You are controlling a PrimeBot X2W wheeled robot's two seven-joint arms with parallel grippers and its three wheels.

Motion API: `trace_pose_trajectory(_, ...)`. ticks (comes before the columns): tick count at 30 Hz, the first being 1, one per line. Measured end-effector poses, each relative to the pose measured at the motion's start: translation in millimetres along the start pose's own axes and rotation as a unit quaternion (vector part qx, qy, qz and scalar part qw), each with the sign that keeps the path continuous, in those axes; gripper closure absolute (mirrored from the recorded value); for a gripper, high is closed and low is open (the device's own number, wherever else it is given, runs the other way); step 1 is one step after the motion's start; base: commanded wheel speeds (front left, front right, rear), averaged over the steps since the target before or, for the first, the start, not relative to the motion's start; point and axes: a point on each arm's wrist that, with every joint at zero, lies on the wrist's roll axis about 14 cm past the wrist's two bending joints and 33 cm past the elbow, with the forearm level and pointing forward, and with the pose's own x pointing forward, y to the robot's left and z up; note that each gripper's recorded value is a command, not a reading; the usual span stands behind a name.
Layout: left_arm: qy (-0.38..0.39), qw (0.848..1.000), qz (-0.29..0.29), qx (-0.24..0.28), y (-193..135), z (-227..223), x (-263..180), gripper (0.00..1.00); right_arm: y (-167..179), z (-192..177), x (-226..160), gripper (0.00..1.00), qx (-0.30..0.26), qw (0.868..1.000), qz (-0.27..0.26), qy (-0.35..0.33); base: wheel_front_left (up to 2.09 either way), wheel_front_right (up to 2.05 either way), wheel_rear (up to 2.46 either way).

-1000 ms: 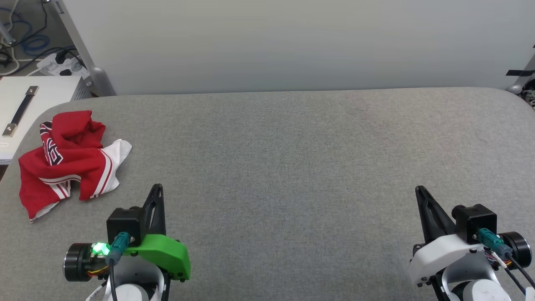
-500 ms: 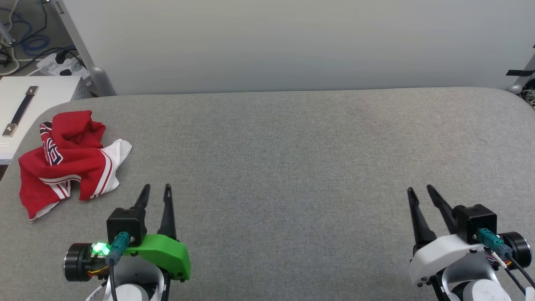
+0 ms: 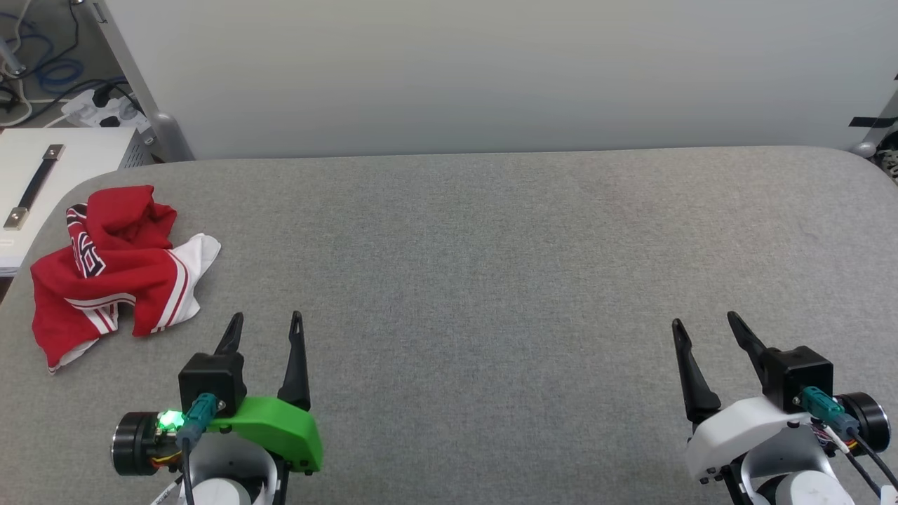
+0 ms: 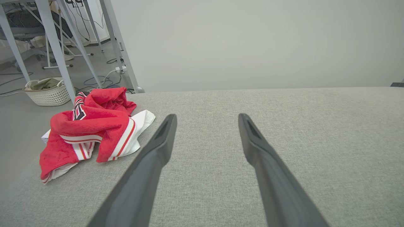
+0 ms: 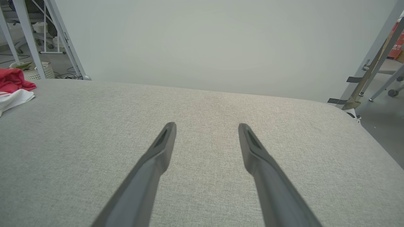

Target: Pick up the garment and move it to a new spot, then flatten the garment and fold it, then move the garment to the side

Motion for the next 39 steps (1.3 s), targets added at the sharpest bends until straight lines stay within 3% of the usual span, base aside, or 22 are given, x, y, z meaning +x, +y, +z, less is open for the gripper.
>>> trace_pose_trajectory(39, -0.017, 0.999, -0.014, -0.038, -6.7, -4.0, -2.5, 0.0, -4.1, 1.3, -0.8, 0.0, 0.0, 1.0, -0.006, -0.025, 0.0, 0.0, 0.0)
